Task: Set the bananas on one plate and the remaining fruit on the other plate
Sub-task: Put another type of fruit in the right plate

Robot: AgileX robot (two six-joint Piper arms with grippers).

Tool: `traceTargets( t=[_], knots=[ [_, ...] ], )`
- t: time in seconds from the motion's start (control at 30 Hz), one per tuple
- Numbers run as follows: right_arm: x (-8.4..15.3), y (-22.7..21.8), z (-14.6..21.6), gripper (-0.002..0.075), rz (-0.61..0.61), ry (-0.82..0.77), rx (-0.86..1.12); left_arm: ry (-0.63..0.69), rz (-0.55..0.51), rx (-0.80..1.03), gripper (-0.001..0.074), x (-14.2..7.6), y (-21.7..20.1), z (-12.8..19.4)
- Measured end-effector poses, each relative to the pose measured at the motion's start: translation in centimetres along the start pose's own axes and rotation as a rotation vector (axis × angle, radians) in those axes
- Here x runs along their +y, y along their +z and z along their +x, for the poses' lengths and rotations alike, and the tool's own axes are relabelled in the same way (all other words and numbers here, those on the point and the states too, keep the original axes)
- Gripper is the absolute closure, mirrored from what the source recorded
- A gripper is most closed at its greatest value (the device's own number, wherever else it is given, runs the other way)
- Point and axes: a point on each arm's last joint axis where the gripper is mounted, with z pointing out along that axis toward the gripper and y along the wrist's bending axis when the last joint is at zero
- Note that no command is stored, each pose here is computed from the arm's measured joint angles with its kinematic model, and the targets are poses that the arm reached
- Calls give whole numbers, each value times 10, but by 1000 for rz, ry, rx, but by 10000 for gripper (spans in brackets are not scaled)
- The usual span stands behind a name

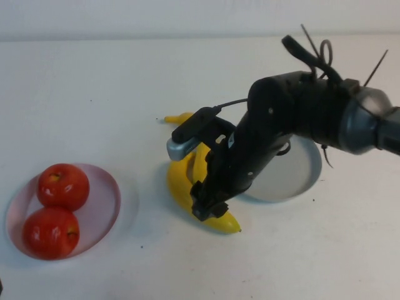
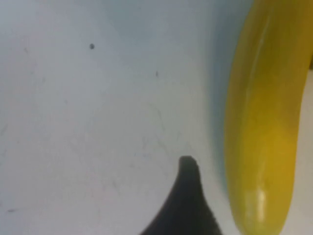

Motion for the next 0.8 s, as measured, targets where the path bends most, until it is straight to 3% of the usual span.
traceTargets(
  t=[0.4,0.5,0.67,0.8],
  knots=[
    [-15,54,-20,220,29,-43,83,0,0,0,731,0,0,0],
    [-16,61,-19,263,27,-46,101,0,0,0,731,0,0,0],
    [-17,66,-18,426,33,-51,112,0,0,0,731,0,0,0],
    [-11,66,-20,423,44,-81,116,0,0,0,731,0,0,0]
  ],
)
